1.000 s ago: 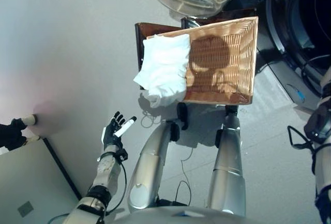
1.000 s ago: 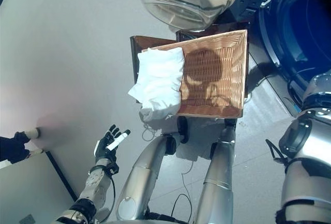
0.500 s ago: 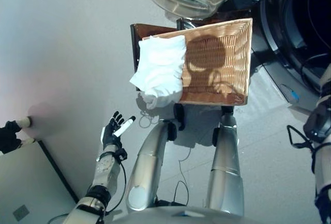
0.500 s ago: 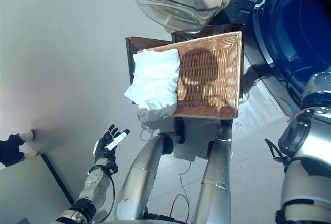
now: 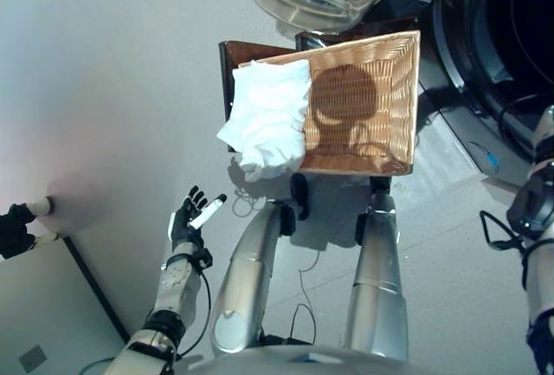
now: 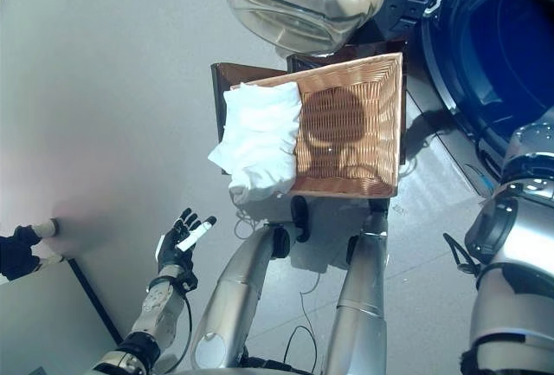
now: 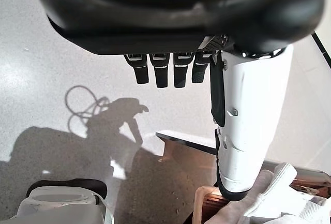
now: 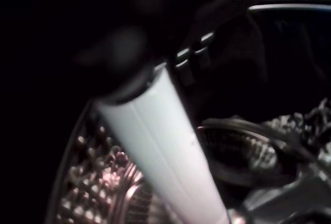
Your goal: Pick up the clothes and place them into the washing machine
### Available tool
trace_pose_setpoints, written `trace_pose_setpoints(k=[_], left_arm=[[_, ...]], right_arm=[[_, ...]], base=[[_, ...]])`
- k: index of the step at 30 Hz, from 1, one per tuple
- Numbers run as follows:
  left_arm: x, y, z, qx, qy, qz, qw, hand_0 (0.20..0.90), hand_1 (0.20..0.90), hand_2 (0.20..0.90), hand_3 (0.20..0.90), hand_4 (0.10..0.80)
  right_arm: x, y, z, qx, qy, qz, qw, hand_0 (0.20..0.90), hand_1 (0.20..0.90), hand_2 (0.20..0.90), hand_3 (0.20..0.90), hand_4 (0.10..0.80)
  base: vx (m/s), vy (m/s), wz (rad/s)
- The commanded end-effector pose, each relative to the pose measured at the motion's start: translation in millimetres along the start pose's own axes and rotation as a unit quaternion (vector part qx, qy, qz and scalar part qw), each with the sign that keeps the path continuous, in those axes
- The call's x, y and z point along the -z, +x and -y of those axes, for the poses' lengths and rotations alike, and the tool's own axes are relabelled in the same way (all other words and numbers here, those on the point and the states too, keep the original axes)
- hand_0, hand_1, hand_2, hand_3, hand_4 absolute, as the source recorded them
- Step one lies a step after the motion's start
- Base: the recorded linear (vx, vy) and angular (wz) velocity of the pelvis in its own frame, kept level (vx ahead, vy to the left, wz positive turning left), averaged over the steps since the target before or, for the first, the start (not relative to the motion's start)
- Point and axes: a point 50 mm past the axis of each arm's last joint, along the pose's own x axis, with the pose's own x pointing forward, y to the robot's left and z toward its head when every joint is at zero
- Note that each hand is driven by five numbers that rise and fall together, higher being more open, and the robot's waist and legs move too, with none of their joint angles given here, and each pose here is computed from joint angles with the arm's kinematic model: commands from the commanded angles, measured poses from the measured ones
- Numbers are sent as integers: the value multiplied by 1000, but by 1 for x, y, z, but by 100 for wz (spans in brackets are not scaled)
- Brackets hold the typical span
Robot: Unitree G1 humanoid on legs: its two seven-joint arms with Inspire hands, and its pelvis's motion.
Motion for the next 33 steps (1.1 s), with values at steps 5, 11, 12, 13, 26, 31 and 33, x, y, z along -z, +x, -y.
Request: trace_pose_setpoints(k=[5,11,12,13,26,31,33], left_arm=[[-2,-12,-54,-84,32,18,996,900,900,900,900,800],[-8,-10,-56,-95,34,33,994,900,900,900,900,800],[-8,-10,-56,-95,34,33,994,900,900,900,900,800],[-8,-10,-56,-96,34,33,994,900,900,900,900,800],[-4,-10,-62,-119,43,23,992,900,900,900,900,800],[-3,-10,-65,-130,43,22,990,900,900,900,900,800],[-3,-10,-66,-133,44,21,990,900,900,900,900,800]], right_arm=[[-22,4,7,-55,-251,151,955,900,900,900,900,800],[-5,-2,12,-37,-355,178,917,900,900,900,900,800],[-4,-3,12,-36,-355,178,917,900,900,900,900,800],[-1,-4,13,-36,-365,181,912,900,900,900,900,800],[35,-18,38,-26,-378,145,914,900,900,900,900,800],[47,-25,49,-30,-384,136,913,900,900,900,900,800],[55,-30,56,-34,-391,131,910,900,900,900,900,800]], base=[[0,0,0],[-4,31,-1],[0,0,0],[1,48,0],[-5,39,-1],[7,33,-7],[3,12,-2]])
